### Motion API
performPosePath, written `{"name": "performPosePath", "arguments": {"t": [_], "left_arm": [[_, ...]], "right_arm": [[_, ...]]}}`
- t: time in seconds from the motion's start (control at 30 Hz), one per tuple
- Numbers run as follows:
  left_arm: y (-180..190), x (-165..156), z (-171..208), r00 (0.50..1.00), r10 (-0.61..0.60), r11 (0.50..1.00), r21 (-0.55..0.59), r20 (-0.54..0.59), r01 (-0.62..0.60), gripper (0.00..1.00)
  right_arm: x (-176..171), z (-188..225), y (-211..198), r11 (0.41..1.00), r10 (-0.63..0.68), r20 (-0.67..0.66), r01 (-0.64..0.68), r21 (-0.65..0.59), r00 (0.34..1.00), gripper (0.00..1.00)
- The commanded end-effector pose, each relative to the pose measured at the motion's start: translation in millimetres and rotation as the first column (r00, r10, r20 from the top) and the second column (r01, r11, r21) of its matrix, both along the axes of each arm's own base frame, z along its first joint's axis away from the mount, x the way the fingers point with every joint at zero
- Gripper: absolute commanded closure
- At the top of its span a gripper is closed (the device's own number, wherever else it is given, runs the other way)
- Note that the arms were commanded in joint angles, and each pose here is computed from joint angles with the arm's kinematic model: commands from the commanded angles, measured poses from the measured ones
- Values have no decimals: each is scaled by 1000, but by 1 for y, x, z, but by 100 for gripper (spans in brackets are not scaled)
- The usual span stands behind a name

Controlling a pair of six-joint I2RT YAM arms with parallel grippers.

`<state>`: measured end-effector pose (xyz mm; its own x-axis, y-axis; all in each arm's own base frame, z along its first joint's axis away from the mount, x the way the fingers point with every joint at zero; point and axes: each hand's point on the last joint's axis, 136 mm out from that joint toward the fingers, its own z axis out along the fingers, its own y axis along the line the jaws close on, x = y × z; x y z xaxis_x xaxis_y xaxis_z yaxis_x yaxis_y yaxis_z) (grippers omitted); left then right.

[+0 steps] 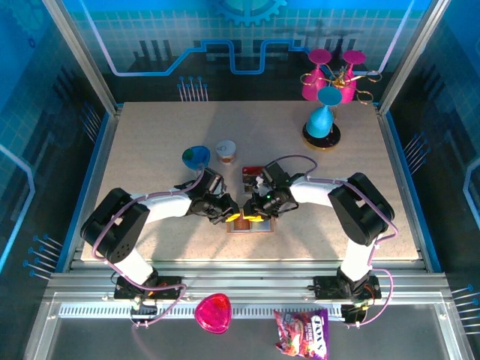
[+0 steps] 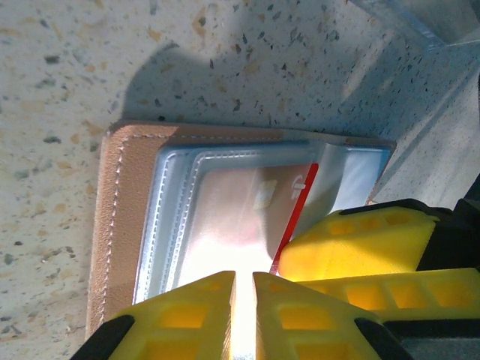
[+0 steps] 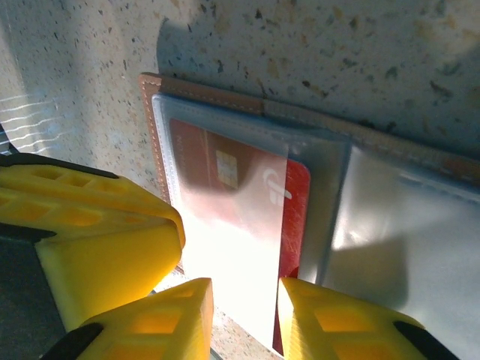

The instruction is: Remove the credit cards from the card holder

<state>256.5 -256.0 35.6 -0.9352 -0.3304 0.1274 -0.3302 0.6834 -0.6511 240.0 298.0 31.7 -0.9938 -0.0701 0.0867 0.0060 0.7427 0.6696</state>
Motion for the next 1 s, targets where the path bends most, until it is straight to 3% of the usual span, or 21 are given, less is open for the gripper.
{"name": "performPosePath", "arguments": {"t": [0.0,0.43,0.97], "left_arm": [[2,-6,-6,1000,-10,1000,17,-15,10,86],[2,-3,5,1000,-3,1000,13,8,3,87],[0,-13,1,999,-38,999,38,-8,38,91]], "right_arm": [[-4,-1,-1,999,29,-3,-29,-38,1000,71],[-1,7,-8,996,39,30,-36,-87,999,70],[0,20,-2,999,35,49,-33,-37,998,70]]}}
